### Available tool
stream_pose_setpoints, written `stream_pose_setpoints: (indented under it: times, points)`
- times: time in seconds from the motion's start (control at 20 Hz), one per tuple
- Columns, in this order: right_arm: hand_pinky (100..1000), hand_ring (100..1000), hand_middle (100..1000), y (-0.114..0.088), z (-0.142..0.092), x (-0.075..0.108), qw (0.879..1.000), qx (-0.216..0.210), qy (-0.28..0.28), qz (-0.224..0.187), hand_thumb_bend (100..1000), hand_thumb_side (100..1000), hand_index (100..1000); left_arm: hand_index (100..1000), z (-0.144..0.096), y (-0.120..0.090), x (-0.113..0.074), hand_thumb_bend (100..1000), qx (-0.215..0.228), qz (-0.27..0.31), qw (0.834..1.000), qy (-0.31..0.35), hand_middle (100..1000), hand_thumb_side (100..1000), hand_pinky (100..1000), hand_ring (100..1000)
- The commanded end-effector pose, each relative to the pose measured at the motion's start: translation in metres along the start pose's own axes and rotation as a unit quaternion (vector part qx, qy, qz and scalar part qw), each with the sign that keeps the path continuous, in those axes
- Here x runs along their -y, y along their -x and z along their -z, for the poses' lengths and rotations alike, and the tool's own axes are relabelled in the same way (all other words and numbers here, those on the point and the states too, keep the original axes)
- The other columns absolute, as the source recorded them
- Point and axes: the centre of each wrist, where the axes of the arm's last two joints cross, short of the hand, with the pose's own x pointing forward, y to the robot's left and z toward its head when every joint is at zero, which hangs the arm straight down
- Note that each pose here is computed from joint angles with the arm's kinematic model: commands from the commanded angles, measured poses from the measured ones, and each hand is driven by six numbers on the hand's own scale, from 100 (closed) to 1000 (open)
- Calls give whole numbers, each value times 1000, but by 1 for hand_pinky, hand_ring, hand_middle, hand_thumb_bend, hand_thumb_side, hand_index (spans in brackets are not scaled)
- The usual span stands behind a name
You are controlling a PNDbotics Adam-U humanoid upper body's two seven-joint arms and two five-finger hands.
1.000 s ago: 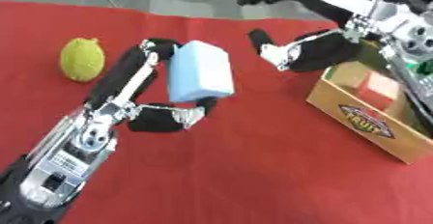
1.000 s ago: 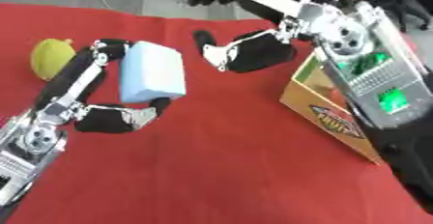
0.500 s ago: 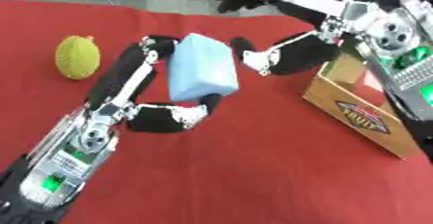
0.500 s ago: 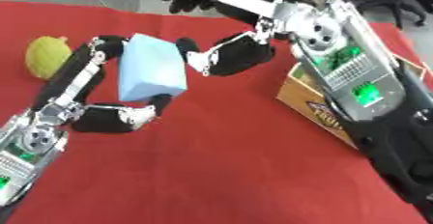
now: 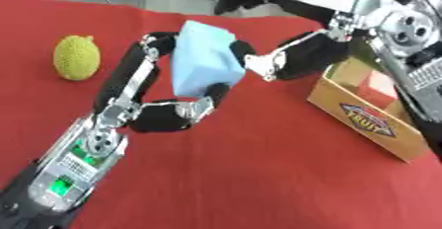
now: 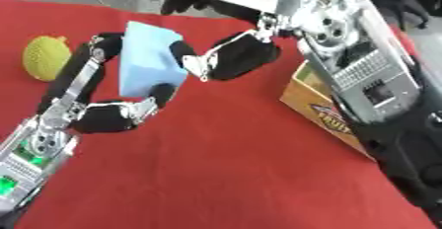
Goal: Pick up the objects with one hand, pass them to the other hand, and then place them into the box on the other side of the table.
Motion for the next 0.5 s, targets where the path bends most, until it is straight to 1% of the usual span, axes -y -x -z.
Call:
stream_pose_setpoints:
  times: [0.05,0.4,0.45,0.5]
  points:
    - [932,910,815,-8,-5,11,1000,7,8,-15,100,151,948,486,3,-3,-1,100,10,-3,1000,-9,483,486,766,523]
    - [936,915,806,-12,-6,14,1000,8,-10,-24,100,219,948,487,2,-2,-1,100,17,18,1000,-8,486,479,763,528]
    - [938,918,807,-12,-6,15,999,7,-11,-30,112,243,948,487,2,-2,-1,100,19,23,1000,-7,487,474,762,529]
    - [942,921,808,-11,-5,14,999,5,-13,-39,142,256,953,487,1,-2,0,100,21,27,999,-5,487,468,761,530]
